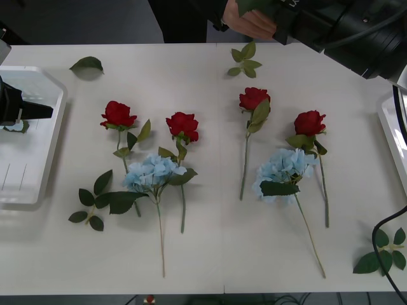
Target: Place the red flowers into the right box and the blue flowers into the left box. If a person shows an open palm, hand one flower to the person first, then continue sorting.
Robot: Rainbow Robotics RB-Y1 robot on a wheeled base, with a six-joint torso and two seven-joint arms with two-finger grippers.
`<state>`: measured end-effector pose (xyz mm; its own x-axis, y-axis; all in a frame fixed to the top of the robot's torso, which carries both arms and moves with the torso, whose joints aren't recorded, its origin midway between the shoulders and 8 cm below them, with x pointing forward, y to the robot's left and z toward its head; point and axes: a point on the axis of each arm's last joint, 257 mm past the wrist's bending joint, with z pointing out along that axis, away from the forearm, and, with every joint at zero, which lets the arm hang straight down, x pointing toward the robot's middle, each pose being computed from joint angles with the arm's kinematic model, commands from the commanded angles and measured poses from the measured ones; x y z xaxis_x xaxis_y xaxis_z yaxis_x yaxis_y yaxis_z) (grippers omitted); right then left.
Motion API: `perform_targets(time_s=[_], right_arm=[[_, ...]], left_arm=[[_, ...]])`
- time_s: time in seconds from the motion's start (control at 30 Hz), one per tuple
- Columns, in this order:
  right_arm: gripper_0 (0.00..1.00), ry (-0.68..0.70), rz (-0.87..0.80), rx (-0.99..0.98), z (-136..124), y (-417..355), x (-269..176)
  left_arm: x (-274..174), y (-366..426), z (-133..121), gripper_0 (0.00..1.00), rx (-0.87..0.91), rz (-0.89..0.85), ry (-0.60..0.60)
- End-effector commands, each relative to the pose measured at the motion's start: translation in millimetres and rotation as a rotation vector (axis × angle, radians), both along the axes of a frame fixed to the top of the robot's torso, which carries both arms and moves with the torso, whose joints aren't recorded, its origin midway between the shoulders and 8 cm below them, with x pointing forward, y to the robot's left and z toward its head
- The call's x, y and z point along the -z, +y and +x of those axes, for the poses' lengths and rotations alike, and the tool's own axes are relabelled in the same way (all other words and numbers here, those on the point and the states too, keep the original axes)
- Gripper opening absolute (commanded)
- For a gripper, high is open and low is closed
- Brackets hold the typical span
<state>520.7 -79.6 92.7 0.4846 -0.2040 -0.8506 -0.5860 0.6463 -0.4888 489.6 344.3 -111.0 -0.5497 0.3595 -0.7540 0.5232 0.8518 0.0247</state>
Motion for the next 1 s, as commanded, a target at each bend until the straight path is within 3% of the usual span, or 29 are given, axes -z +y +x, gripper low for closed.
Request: perform_targets(time_s=[0.03, 0.5, 0.77, 1.0], right_arm=[[1.0, -0.035, -0.005, -0.023, -7.6, 1.5, -16.7], [1.0, 0.094, -0.003, -0.111, -26.8, -19.6, 10.5], [1.0, 0.354, -0.121, -0.121, -47.4, -65.3, 90.0], [1.0, 0.697, -0.234, 0.031, -61.6, -136.9, 171.7]], left_arm=[[-11.5, 1.0, 1.3, 1.0, 0.011, 0.023, -0.041], [-11.8, 2.5, 1.4, 1.0, 0.01, 0.027, -0.042], [24.9, -15.4, -2.3, 1.0, 0.036, 0.016, -0.006], [80.2, -55.3, -9.7, 1.0, 0.027, -0.08, 0.059]])
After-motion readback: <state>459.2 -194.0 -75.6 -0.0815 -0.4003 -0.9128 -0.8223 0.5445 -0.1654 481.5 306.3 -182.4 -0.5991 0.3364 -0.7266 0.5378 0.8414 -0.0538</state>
